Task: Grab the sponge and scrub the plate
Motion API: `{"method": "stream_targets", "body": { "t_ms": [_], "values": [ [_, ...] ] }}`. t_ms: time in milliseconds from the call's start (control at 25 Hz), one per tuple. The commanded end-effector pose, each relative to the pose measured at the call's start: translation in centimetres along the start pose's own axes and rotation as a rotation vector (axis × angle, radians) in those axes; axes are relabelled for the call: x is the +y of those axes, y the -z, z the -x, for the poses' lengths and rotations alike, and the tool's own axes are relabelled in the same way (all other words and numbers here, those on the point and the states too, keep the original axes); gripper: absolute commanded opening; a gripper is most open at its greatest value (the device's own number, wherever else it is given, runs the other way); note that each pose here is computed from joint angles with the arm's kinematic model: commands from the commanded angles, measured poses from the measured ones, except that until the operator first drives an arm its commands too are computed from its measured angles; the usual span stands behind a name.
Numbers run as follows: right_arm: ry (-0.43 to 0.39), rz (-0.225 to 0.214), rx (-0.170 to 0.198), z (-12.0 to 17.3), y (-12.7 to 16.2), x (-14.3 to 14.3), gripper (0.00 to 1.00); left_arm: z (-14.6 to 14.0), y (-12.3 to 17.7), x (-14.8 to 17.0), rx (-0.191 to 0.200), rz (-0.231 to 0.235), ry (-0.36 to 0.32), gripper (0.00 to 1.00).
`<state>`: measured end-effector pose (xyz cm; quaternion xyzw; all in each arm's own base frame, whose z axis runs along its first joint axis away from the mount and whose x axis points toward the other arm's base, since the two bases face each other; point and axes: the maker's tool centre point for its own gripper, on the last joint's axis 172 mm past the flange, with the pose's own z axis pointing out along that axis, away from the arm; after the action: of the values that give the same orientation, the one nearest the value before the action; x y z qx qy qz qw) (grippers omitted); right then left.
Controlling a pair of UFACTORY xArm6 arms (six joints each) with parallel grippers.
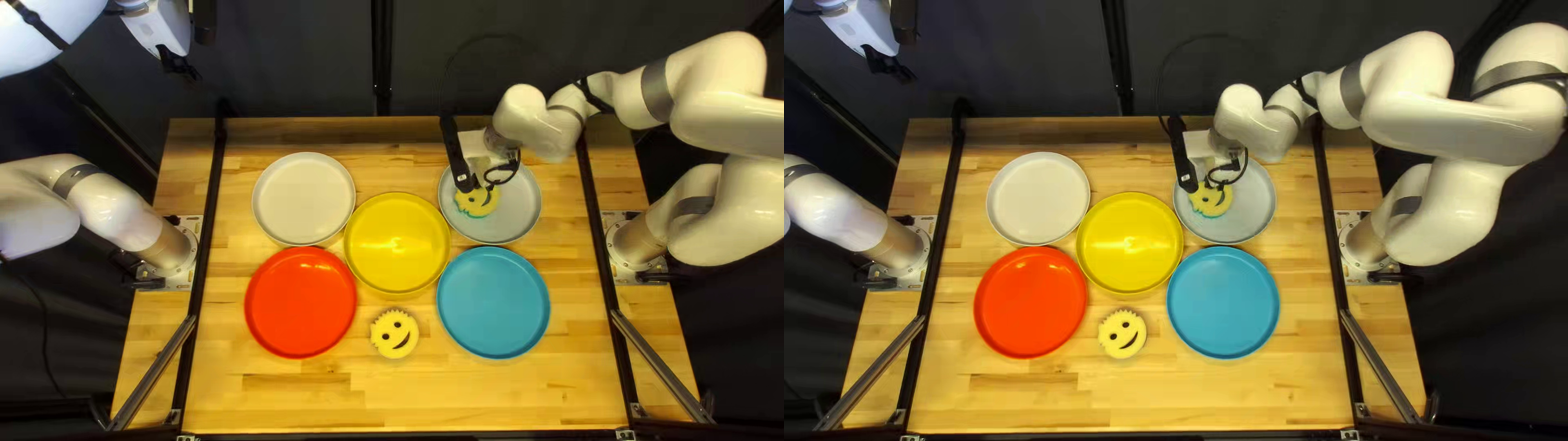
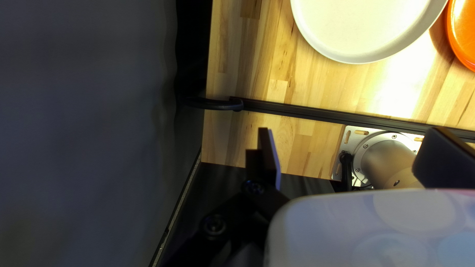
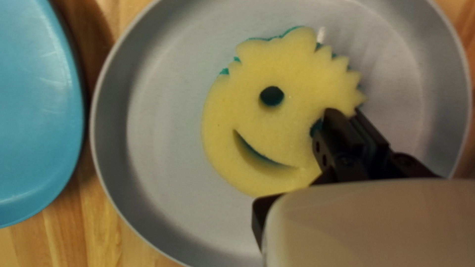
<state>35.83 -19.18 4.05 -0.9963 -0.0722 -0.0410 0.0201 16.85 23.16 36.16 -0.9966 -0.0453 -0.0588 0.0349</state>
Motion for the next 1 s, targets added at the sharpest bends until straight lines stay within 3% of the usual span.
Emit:
{"method": "stream_targets", "body": {
  "t_ms": [40, 200, 600, 1000],
  "values": [
    [-0.014, -0.006, -0.007, 0.5, 0.4, 1.5, 0.0, 0.0, 0.0, 0.0, 0.0, 0.0, 0.0, 1.0],
    [-0.016, -0.005, -0.006, 0.1, 0.5, 0.7, 0.0, 0.0, 0.0, 0.0, 0.0, 0.0, 0.0, 1.0],
    [0.024, -0.043, -0.024, -2.3, 0.7, -5.4, 0.0, 0.0, 0.0, 0.0, 0.0, 0.0, 0.0, 1.0],
    [0.048, -0.055, -0.02, -3.1, 3.8, -8.5, 0.0, 0.0, 0.0, 0.0, 0.0, 0.0, 0.0, 1.0]
  ]
}}
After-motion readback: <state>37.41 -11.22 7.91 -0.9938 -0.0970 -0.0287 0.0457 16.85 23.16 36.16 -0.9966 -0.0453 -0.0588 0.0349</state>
